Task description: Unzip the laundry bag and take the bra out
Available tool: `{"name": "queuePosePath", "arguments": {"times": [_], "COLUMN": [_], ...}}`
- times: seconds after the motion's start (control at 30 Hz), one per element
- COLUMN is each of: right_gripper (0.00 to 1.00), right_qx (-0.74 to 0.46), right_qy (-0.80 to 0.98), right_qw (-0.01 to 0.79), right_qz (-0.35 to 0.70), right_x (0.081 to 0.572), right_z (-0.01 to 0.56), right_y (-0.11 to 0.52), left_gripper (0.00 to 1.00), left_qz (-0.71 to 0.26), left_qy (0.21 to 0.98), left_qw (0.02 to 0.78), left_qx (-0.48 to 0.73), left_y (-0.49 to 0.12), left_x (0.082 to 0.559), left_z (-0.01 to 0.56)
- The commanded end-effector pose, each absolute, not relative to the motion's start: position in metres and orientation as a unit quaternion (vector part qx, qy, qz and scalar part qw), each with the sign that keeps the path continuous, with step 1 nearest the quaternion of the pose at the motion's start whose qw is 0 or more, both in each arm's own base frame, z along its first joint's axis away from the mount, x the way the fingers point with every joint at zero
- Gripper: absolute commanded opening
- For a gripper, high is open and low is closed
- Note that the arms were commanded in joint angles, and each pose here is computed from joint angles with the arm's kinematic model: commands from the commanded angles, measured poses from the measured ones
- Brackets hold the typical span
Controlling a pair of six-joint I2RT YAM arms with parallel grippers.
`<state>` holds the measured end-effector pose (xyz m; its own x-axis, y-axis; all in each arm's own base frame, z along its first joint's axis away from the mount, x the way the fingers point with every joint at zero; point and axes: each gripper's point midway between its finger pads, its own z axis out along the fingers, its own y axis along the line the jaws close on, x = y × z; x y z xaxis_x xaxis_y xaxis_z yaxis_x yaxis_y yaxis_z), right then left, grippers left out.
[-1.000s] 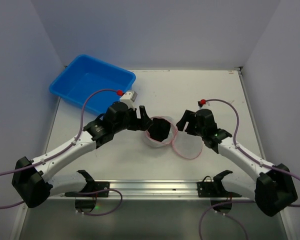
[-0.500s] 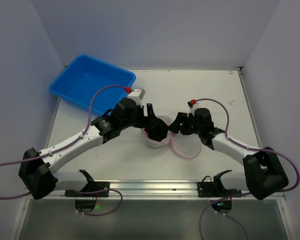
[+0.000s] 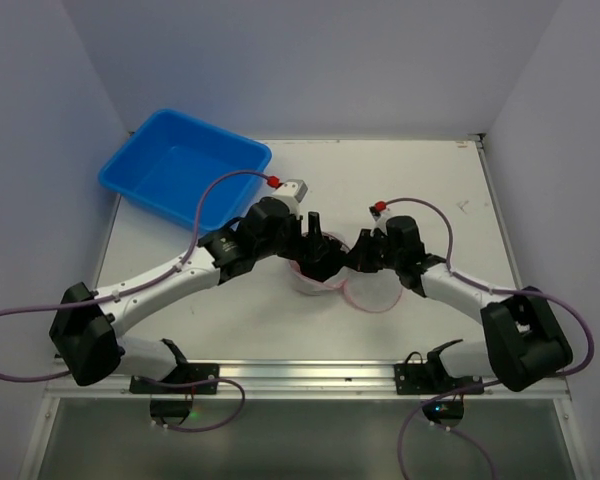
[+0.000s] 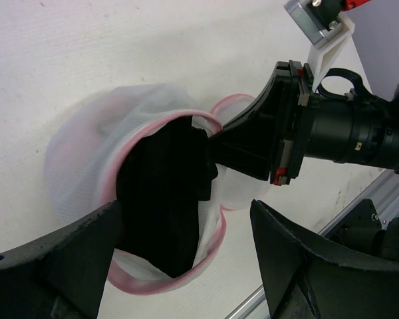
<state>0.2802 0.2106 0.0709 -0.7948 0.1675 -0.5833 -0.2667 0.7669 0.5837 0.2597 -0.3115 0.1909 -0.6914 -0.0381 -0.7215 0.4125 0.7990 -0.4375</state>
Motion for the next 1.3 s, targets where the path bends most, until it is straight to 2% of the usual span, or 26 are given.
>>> {"name": "queuePosePath", "arguments": {"times": [0.0, 0.07, 0.37, 0.67, 0.8, 0.83, 0.93, 0.97, 1.03, 1.07, 1.13, 1.2, 1.27], "right_gripper": [0.05, 0.0, 0.0, 0.0, 0.0, 0.0, 0.0, 0.0, 0.0, 0.0, 0.01, 0.1, 0.11], "right_qx": [-0.046, -0.049, -0.081, -0.096, -0.099, -0.1, -0.099, -0.098, -0.095, -0.091, -0.084, -0.07, -0.049], "right_qy": [0.86, 0.857, 0.828, 0.831, 0.828, 0.827, 0.828, 0.827, 0.83, 0.834, 0.84, 0.848, 0.856], "right_qw": [0.362, 0.362, 0.381, 0.361, 0.364, 0.365, 0.363, 0.363, 0.362, 0.36, 0.359, 0.359, 0.361], "right_qz": [0.356, 0.363, 0.403, 0.412, 0.415, 0.416, 0.417, 0.417, 0.414, 0.409, 0.399, 0.385, 0.368], "right_x": [0.286, 0.282, 0.268, 0.261, 0.26, 0.26, 0.261, 0.261, 0.261, 0.262, 0.262, 0.264, 0.268], "right_z": [0.111, 0.119, 0.166, 0.156, 0.16, 0.16, 0.16, 0.16, 0.157, 0.154, 0.149, 0.143, 0.137], "right_y": [0.213, 0.213, 0.226, 0.242, 0.245, 0.246, 0.246, 0.247, 0.246, 0.244, 0.241, 0.236, 0.229], "left_gripper": [0.81, 0.81, 0.81, 0.81, 0.77, 0.74, 0.49, 0.31, 0.16, 0.0, 0.0, 0.0, 0.0], "left_qz": [-0.301, -0.301, -0.232, -0.148, -0.128, -0.125, -0.126, -0.133, -0.147, -0.149, -0.155, -0.159, -0.167], "left_qy": [0.857, 0.856, 0.882, 0.911, 0.921, 0.924, 0.927, 0.926, 0.923, 0.922, 0.916, 0.909, 0.905], "left_qw": [0.4, 0.401, 0.393, 0.374, 0.358, 0.352, 0.342, 0.344, 0.347, 0.349, 0.362, 0.376, 0.383], "left_qx": [0.123, 0.127, 0.118, 0.095, 0.087, 0.084, 0.083, 0.082, 0.082, 0.082, 0.081, 0.082, 0.088], "left_y": [-0.322, -0.326, -0.328, -0.317, -0.314, -0.313, -0.316, -0.319, -0.322, -0.322, -0.319, -0.313, -0.309], "left_x": [0.265, 0.265, 0.273, 0.286, 0.286, 0.285, 0.284, 0.284, 0.283, 0.283, 0.283, 0.281, 0.277], "left_z": [0.209, 0.211, 0.178, 0.13, 0.108, 0.102, 0.09, 0.088, 0.09, 0.089, 0.1, 0.111, 0.116]}}
